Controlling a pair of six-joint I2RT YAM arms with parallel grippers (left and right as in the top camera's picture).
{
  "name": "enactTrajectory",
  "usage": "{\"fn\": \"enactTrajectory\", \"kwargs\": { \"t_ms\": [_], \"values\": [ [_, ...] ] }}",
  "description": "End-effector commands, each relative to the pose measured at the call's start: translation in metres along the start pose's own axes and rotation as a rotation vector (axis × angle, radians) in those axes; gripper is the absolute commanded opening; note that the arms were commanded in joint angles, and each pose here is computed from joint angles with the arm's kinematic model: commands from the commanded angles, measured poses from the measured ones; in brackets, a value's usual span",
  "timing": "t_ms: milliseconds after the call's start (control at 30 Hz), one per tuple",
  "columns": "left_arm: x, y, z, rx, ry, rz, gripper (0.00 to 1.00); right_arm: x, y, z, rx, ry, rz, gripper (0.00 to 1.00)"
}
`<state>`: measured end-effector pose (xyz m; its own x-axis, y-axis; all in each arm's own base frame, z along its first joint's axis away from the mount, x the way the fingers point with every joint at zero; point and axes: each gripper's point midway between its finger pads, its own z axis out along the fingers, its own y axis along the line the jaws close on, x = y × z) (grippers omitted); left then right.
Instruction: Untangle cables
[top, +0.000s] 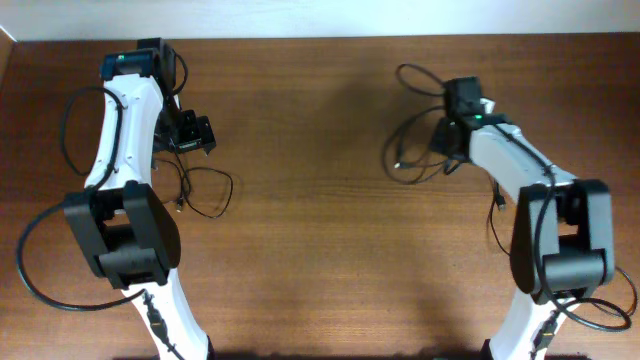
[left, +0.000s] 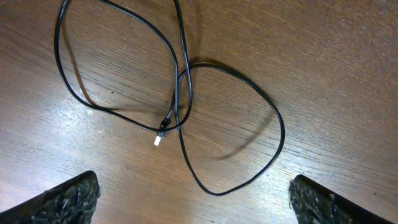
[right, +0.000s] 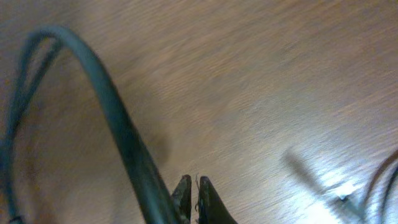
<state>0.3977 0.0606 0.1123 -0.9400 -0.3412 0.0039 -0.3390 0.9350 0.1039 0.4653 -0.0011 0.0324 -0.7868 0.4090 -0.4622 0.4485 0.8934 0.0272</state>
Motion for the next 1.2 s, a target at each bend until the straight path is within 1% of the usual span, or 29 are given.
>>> {"fn": "enactTrajectory", "kwargs": {
  "t_ms": [0, 67, 100, 167, 200, 267, 400, 500, 600, 667, 733, 767, 867, 933, 1000, 1067, 1167],
  "values": [
    [-0.002, -0.003, -0.005, 0.014, -0.014, -0.013, 0.99, -0.028, -0.029, 0.007, 0.007, -0.053, 0.103, 0.09],
    [-0.002, -0.002, -0.005, 0.014, -0.014, -0.013, 0.99, -0.035, -0.041, 0.011, -0.024, -0.045, 0.146, 0.09],
    [-0.002, -0.003, -0.005, 0.014, -0.014, -0.013, 0.99, -0.035, -0.043, 0.012, -0.051, -0.029, 0.16, 0.18],
    [-0.003, -0.002, -0.005, 0.014, -0.015, -0.013, 0.99, -0.034, -0.044, 0.012, -0.052, -0.024, 0.139, 0.9],
    [-0.002, -0.003, -0.005, 0.014, -0.014, -0.013, 0.99, -0.034, -0.045, 0.012, -0.05, -0.022, 0.113, 0.98],
    [-0.002, -0.003, -0.005, 0.014, -0.014, -0.013, 0.99, -0.033, -0.048, 0.013, -0.036, -0.018, 0.098, 0.98],
    [-0.002, -0.003, -0.005, 0.014, -0.014, -0.013, 0.99, -0.027, -0.068, 0.012, 0.074, -0.009, 0.089, 0.98],
    [-0.003, -0.003, -0.005, 0.014, -0.015, -0.013, 0.99, -0.026, -0.06, 0.013, 0.025, 0.004, 0.092, 0.98],
    [-0.003, -0.003, -0.005, 0.014, -0.015, -0.013, 0.99, -0.027, -0.065, 0.013, 0.028, 0.004, 0.103, 0.98],
    [-0.003, -0.002, -0.005, 0.014, -0.015, -0.013, 0.99, -0.024, -0.065, 0.017, -0.034, 0.044, 0.129, 0.98],
    [-0.003, -0.002, -0.005, 0.014, -0.015, -0.013, 0.99, -0.017, -0.054, 0.019, -0.217, 0.13, 0.184, 0.98],
    [-0.003, -0.002, -0.005, 0.014, -0.015, -0.013, 0.99, -0.013, -0.051, 0.021, -0.261, 0.161, 0.197, 0.98],
    [-0.003, -0.003, -0.005, 0.014, -0.015, -0.013, 0.99, 0.005, -0.039, 0.032, -0.304, 0.228, 0.19, 0.98],
    [-0.003, -0.003, -0.005, 0.014, -0.015, -0.013, 0.99, 0.009, -0.025, 0.031, -0.34, 0.238, 0.173, 0.98],
    [-0.003, -0.002, -0.005, 0.014, -0.015, -0.013, 0.99, 0.009, 0.0, 0.024, -0.433, 0.239, 0.146, 0.98],
    [-0.003, -0.003, -0.005, 0.014, -0.015, -0.013, 0.99, 0.008, 0.011, 0.022, -0.454, 0.226, 0.125, 0.98],
    [-0.003, -0.002, -0.005, 0.014, -0.015, -0.013, 0.99, 0.005, 0.016, 0.022, -0.464, 0.184, 0.034, 0.98]
  ]
}}
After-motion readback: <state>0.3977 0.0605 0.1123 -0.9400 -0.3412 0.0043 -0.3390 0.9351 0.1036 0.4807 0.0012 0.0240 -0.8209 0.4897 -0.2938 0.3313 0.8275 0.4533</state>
